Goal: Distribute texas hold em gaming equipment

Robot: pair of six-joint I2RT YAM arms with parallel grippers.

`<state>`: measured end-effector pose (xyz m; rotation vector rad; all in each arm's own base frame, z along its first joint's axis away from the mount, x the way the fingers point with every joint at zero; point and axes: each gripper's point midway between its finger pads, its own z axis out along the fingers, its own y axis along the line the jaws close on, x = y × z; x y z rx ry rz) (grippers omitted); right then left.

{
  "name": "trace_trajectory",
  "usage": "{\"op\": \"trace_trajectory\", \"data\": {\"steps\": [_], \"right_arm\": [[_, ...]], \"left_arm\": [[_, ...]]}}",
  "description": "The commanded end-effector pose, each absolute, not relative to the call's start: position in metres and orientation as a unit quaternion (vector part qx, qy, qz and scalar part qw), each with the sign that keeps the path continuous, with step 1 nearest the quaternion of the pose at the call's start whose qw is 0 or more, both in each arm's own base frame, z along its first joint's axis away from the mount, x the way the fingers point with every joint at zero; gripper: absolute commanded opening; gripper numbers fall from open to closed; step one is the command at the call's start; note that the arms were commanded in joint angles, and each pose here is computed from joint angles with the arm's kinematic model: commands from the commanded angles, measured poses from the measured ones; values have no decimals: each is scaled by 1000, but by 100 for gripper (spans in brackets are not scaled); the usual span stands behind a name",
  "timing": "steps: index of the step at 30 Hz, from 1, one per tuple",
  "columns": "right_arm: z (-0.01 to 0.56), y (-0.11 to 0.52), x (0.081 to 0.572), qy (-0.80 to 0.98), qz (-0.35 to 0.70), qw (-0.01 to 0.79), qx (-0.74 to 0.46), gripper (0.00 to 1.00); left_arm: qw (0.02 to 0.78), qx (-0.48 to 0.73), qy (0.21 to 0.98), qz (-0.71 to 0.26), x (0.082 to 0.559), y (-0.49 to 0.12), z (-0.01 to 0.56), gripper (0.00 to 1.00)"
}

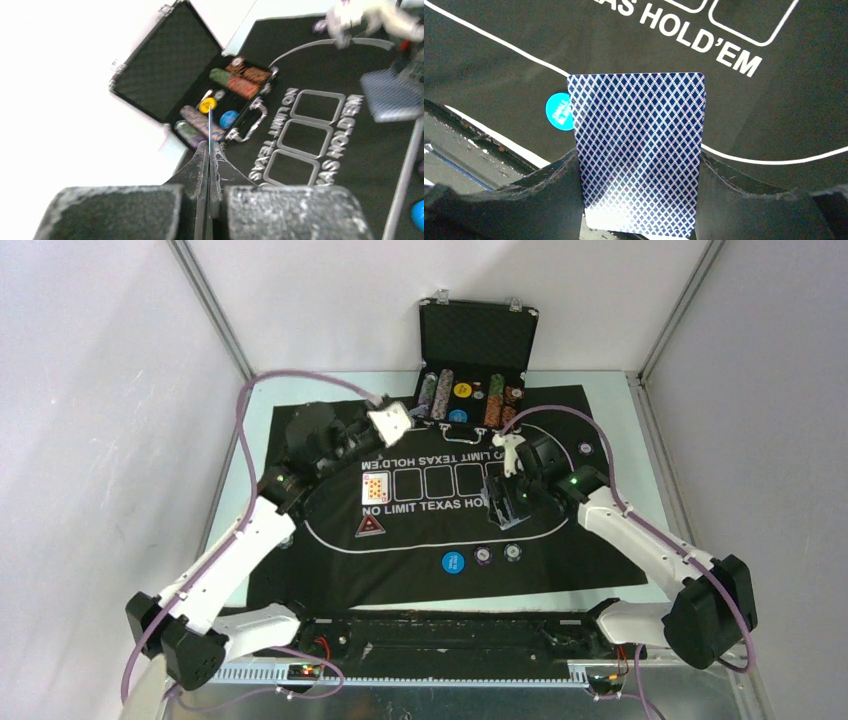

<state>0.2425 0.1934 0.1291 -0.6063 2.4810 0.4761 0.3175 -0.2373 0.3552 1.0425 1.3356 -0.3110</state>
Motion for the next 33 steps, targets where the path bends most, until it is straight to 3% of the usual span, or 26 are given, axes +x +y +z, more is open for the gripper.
{"op": "trace_trajectory", "data": {"steps": [1,6,19,33], "right_arm": [[152,188,258,914,181,312,-186,0],[158,178,265,920,170,317,-156,0],[156,162,283,937,137,297,-120,0],[139,164,288,952,128,257,-108,0]], "left_arm": [[703,537,466,29,336,-223,346,0],[717,542,431,80,348,-221,310,0],[560,647,516,46,363,-227,155,0],[509,670,537,62,381,-227,87,0]]}}
